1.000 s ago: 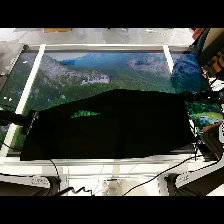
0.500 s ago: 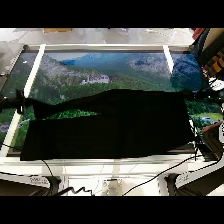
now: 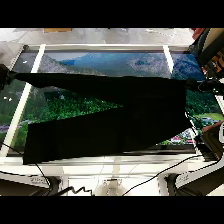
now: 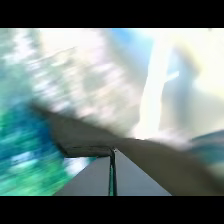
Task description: Fold the clothes and pants, and hang the long-sleeved shirts on hangers.
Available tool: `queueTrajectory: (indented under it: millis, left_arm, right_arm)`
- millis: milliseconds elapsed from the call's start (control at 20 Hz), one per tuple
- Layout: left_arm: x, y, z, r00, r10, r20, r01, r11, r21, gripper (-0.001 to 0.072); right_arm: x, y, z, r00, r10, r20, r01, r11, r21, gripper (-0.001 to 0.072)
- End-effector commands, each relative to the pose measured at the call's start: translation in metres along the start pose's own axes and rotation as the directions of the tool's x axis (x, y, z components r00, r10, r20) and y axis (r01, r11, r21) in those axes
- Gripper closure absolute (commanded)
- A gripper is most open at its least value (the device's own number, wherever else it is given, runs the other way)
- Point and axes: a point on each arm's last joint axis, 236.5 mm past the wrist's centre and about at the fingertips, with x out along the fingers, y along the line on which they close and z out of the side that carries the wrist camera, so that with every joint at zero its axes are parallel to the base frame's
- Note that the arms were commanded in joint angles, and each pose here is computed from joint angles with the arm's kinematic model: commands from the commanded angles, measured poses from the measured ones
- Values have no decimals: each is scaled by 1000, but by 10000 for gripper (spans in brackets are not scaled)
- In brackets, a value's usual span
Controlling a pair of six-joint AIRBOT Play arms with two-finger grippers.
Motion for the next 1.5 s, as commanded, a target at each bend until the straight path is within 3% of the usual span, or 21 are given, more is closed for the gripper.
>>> queueTrajectory:
  millis: [0,100,450,850,1200,1450]
  left_arm:
    - [-11,72,-47,920,338,-200,-282,923,260,698]
    - [-12,98,-70,863,422,-276,-335,889,312,698]
    - [30,125,-139,827,373,-421,-304,926,224,698]
    - [51,126,-127,856,387,-344,-336,921,199,697]
    - [70,127,-148,837,378,-395,-330,925,188,697]
    - [73,124,-151,836,376,-401,-323,926,194,696]
  right_arm:
    - [-2,-15,-14,996,-68,-65,68,998,-2,691]
    - [-1,-25,-19,992,-103,-78,103,995,-1,690]
    - [23,-27,-21,992,-116,-58,116,993,0,691]
    - [56,-14,4,987,-145,64,147,988,-35,690]
    - [53,-17,38,960,-183,210,195,980,-39,690]
    - [62,-23,31,964,-188,188,198,980,-36,690]
